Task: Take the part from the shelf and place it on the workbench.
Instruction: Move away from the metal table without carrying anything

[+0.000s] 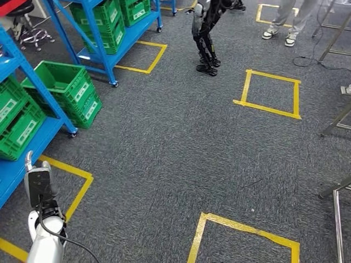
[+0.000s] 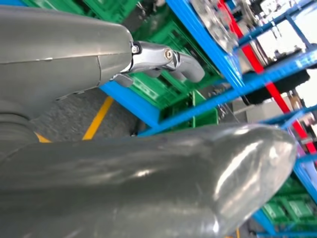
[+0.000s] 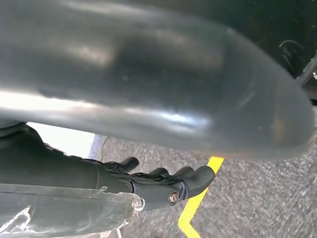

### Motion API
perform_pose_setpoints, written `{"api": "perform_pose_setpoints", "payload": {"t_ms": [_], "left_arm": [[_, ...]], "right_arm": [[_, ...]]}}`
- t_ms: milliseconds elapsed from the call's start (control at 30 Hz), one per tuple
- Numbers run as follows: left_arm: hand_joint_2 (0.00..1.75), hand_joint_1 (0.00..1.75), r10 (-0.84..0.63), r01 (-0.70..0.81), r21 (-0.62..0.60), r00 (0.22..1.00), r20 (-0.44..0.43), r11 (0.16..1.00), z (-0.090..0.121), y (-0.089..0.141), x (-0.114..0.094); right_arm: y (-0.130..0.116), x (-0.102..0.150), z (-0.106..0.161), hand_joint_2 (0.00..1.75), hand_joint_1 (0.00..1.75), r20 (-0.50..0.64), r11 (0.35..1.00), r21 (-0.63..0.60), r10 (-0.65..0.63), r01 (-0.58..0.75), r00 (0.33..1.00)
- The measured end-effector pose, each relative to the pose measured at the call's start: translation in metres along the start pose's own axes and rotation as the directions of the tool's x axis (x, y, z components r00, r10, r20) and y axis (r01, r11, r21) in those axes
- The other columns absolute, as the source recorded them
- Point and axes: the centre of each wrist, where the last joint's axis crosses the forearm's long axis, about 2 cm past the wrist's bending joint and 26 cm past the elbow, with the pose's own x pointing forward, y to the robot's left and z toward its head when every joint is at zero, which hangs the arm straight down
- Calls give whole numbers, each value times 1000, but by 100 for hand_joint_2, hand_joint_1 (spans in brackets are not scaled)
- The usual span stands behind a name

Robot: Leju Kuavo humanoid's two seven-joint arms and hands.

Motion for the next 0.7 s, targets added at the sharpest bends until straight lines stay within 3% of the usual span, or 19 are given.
{"api": "perform_pose_setpoints", "payload": {"t_ms": [700], "left_arm": [[0,0,-3,3,3,1000,-5,1000,2,1,-1]], "right_arm": [[0,1,0,0,0,1,1000,0,0,0,1000]]}}
